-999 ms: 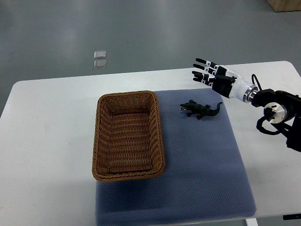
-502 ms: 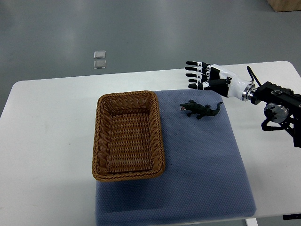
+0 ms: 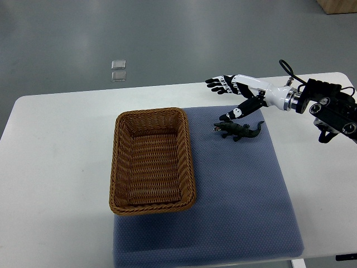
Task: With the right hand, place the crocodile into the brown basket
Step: 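Lower the right hand over the crocodile and close fingers around it, then lift the crocodile off the mat with the right hand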
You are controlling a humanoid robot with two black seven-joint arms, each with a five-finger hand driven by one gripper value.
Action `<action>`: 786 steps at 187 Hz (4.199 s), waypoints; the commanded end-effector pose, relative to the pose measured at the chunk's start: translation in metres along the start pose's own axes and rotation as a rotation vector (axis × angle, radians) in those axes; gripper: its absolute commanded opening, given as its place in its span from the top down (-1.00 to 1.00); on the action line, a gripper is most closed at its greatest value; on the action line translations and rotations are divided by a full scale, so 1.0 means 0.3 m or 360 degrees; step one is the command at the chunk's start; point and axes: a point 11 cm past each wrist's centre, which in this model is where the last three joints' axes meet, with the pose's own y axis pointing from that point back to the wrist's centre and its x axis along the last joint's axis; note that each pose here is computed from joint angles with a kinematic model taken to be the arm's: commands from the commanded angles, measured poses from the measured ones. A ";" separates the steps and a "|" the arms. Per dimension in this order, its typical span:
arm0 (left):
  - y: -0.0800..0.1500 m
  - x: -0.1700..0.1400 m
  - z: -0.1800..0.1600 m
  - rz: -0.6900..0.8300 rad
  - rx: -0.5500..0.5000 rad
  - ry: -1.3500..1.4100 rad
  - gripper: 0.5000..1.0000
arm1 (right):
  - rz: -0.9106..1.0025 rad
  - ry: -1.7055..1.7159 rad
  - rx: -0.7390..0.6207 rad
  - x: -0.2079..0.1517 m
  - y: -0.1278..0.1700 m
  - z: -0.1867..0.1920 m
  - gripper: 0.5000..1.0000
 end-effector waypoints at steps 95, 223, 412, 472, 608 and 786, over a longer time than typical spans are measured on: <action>0.000 0.000 0.000 0.0000 0.0000 0.0000 -1.00 | -0.0186 0.0545 -0.0300 -0.057 -0.023 0.072 -0.61; 0.000 0.001 0.000 0.0002 0.0000 0.0000 -1.00 | -0.0276 0.1076 -0.0411 -0.066 -0.042 0.101 -0.50; 0.000 0.000 0.000 0.0000 0.0000 0.0000 -1.00 | -0.0430 0.1230 -0.0501 -0.082 -0.095 0.088 0.43; 0.000 0.000 0.000 0.0000 0.0000 0.0000 -1.00 | -0.0443 0.1252 -0.0504 -0.080 -0.095 0.087 1.00; 0.000 0.000 0.000 0.0000 0.0000 0.0000 -1.00 | -0.0414 0.1283 -0.0469 -0.045 -0.112 0.039 1.00; 0.000 0.000 0.000 0.0000 0.0000 0.0000 -1.00 | -0.0409 0.1350 -0.0424 0.033 -0.144 -0.076 1.00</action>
